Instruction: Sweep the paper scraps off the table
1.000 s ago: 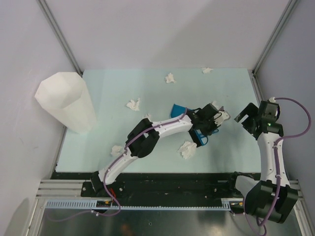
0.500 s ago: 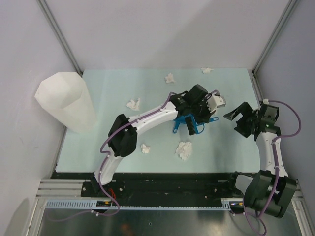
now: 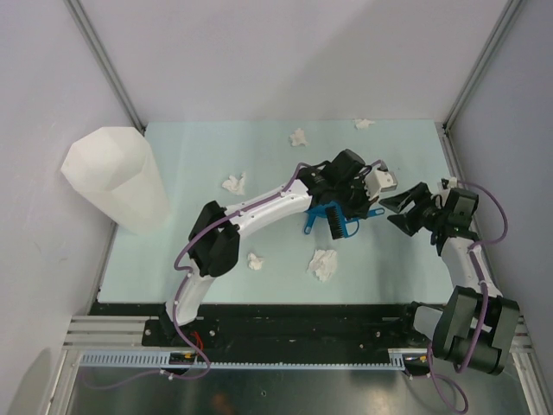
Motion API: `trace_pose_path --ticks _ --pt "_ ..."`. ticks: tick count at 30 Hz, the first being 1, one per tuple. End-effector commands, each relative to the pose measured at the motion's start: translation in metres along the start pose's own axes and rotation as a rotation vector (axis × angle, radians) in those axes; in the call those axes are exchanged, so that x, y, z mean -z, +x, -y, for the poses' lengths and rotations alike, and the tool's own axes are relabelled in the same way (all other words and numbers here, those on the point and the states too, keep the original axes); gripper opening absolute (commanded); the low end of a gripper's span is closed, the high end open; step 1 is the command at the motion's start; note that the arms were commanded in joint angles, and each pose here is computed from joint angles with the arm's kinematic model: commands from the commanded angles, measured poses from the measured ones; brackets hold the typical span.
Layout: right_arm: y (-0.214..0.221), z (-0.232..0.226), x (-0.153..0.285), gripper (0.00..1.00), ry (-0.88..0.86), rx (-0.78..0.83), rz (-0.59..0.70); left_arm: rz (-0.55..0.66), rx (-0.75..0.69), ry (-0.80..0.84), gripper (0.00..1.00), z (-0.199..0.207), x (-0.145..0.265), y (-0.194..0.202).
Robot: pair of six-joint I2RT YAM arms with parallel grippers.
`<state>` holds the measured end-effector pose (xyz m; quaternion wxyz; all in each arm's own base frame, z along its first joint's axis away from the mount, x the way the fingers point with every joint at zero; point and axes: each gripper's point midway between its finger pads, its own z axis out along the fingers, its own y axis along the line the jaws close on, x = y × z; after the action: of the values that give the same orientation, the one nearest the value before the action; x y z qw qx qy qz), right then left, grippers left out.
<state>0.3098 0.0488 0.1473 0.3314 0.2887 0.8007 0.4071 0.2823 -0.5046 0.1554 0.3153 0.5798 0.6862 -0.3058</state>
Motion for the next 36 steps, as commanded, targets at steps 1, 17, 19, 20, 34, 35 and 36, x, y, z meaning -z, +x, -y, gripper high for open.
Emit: trace_pose_path --ticks 1,17,19,20,34,35,36 --pt "0.009 -0.016 -0.010 0.73 -0.069 0.006 -0.022 0.060 -0.024 0.018 0.00 0.005 0.009 -0.025" --pt "0.016 -0.018 -0.024 0.00 -0.073 0.010 -0.029 0.073 -0.017 0.007 0.00 0.002 0.010 -0.031" --pt "0.009 -0.019 -0.019 0.00 -0.053 0.036 0.026 0.069 0.003 -0.059 0.49 -0.012 0.015 -0.032" --pt "0.006 -0.021 -0.016 0.00 -0.045 0.056 0.045 0.077 0.003 -0.092 0.80 -0.017 0.021 -0.038" --pt "-0.054 -0.056 0.069 0.00 0.233 0.465 0.452 -0.075 0.175 -0.393 1.00 -0.098 0.090 0.047" --pt "-0.054 -0.057 0.071 0.00 0.243 0.487 0.461 -0.118 0.192 -0.392 1.00 -0.099 0.086 0.066" --pt "-0.048 -0.060 0.069 0.00 0.241 0.529 0.450 -0.144 0.201 -0.398 1.00 -0.101 0.082 0.078"
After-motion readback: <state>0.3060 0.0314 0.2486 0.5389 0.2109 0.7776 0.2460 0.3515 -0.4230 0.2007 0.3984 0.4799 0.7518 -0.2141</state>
